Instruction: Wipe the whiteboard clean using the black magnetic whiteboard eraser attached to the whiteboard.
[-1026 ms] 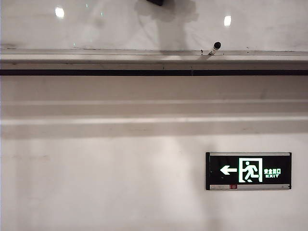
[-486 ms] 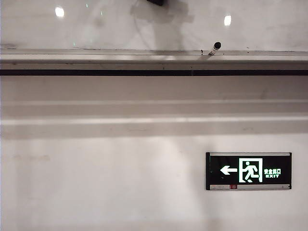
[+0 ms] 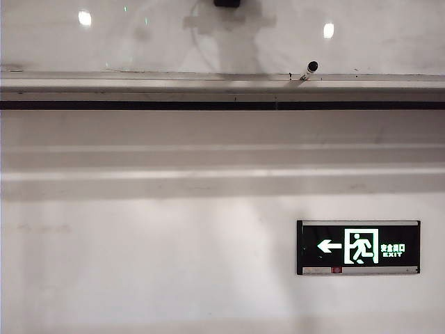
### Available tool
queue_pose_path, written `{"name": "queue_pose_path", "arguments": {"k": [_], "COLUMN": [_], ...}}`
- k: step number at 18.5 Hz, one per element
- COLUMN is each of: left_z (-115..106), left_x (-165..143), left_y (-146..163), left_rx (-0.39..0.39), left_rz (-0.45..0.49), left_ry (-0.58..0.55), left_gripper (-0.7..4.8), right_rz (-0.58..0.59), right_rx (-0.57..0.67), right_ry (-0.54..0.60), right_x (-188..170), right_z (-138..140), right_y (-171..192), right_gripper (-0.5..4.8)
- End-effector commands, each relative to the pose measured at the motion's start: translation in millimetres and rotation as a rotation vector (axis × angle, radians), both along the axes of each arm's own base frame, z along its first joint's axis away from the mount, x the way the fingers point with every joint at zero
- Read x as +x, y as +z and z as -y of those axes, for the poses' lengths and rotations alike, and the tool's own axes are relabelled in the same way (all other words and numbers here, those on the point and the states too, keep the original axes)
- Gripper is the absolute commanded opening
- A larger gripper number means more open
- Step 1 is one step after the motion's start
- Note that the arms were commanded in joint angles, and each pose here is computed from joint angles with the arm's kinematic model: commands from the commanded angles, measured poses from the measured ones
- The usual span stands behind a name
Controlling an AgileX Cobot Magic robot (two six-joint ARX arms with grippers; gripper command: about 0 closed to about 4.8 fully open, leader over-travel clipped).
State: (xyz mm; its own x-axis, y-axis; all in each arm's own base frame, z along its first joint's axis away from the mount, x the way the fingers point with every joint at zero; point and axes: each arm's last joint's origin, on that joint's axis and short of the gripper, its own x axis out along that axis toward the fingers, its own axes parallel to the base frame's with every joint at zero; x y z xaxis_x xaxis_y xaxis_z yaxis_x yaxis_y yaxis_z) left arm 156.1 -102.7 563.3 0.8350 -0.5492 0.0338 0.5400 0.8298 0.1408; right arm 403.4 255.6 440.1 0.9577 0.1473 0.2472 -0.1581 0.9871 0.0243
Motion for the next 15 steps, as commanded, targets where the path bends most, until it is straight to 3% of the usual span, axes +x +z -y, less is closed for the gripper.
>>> {"name": "queue_pose_path", "arguments": {"k": [1, 6, 11, 13, 15], "left_z": [-1.3, -1.3, -1.3, -1.3, -1.3], "left_x": [-2.5, -2.5, -2.6, -2.6, -2.6], "left_y": [2.7, 2.7, 2.7, 2.8, 3.0], "left_rx": [-0.012, -0.011, -0.012, -0.012, -0.013], "left_rz": [0.018, 0.018, 0.018, 0.018, 0.02], "left_ry": [-0.005, -0.005, -0.006, -0.006, -0.005], "left_gripper": [-0.06, -0.06, -0.06, -0.05, -0.06], "right_rz": [0.115, 0.094, 0.064, 0.026, -0.045], "right_rx": [-0.013, -0.035, -0.062, -0.108, -0.174], "right_ry": [-0.124, -0.267, -0.354, -0.294, -0.156], "right_x": [-5.0, -0.6, -3.7, -2.5, 2.0], "right_z": [41.2, 108.3, 153.5, 160.0, 154.7], "right_y": [54.4, 88.7, 105.4, 103.3, 92.6], "right_gripper": [-0.01, -0.01, -0.01, -0.01, -0.01]}}
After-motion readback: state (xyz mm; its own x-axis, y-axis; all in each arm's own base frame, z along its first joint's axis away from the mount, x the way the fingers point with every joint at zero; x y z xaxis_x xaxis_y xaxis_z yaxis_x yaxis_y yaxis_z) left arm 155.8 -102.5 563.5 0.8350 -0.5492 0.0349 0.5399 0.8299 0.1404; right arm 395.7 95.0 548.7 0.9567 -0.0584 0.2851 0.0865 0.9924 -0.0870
